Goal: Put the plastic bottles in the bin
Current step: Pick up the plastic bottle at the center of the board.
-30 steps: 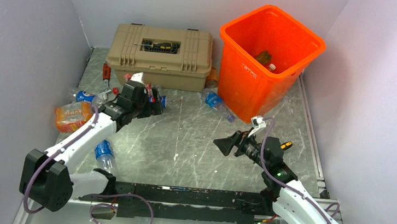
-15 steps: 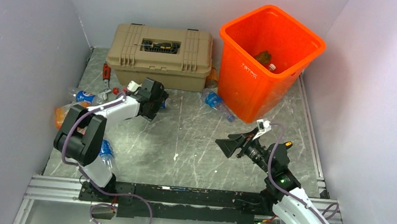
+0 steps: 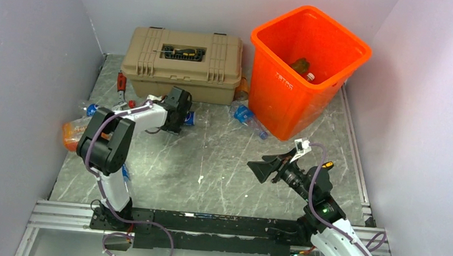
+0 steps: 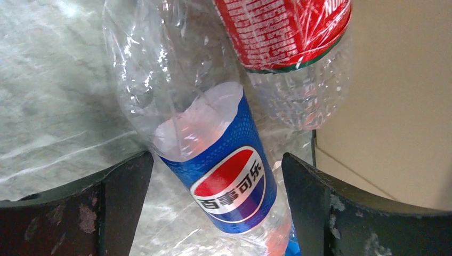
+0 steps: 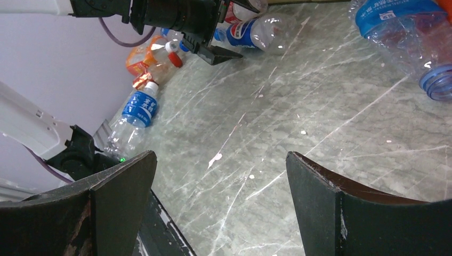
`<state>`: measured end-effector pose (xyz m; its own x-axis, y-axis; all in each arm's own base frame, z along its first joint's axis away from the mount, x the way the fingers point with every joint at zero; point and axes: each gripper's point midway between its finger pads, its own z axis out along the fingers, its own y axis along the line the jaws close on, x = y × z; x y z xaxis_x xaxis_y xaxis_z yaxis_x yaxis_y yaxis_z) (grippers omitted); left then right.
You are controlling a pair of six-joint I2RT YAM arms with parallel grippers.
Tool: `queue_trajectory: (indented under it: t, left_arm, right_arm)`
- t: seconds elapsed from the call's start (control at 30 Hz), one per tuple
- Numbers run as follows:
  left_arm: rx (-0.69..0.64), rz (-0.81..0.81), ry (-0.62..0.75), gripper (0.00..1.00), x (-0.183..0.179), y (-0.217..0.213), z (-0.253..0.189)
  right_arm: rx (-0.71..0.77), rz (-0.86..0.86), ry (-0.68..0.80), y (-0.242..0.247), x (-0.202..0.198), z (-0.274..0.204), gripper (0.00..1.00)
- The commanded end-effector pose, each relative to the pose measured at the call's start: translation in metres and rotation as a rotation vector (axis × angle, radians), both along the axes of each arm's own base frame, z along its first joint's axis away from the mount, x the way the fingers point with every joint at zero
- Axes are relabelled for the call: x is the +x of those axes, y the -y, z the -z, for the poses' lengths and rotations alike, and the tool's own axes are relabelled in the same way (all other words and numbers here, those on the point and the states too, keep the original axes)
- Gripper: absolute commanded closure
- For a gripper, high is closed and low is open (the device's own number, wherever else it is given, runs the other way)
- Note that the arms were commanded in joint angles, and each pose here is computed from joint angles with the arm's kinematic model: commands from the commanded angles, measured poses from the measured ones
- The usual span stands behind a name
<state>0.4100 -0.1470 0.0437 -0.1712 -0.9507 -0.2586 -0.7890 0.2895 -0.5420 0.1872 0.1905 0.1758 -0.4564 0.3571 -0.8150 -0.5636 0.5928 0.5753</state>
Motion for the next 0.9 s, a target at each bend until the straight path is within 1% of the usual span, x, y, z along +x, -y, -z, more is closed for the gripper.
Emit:
queue_trajectory:
  t: [0.0, 0.2, 0.43, 0.5, 0.63, 0.77, 0.87]
  left_arm:
    - [0.006, -0.034, 0.001, 0.06, 0.009, -0.003, 0.006]
    - [-0.009, -0.014, -0.001, 0.15, 0.002, -0.002, 0.023]
    - [-0.019, 0.018, 0.022, 0.38, 0.000, 0.001, 0.028]
    - [-0.020, 0.024, 0.037, 0.41, -0.002, 0.000, 0.023]
    - [-0.014, 0.044, 0.103, 0.44, -0.009, -0.005, -0.007]
    - [0.002, 0.098, 0.203, 0.47, -0.026, -0.011, -0.063]
    - [0.006, 0.162, 0.257, 0.49, -0.048, -0.013, -0.100]
  right_arm:
    - [0.007, 0.018, 0.038, 0.001, 0.003, -0.013, 0.04]
    - [0.013, 0.021, 0.029, 0.001, 0.003, -0.012, 0.04]
    - [0.018, 0.028, 0.017, 0.002, 0.004, -0.011, 0.04]
    - [0.017, 0.031, 0.015, 0.002, 0.004, -0.012, 0.04]
    - [0.023, 0.030, 0.014, 0.003, 0.003, -0.016, 0.04]
    - [0.039, 0.028, 0.019, 0.002, 0.002, -0.023, 0.04]
    - [0.045, 0.023, 0.025, 0.001, 0.003, -0.027, 0.04]
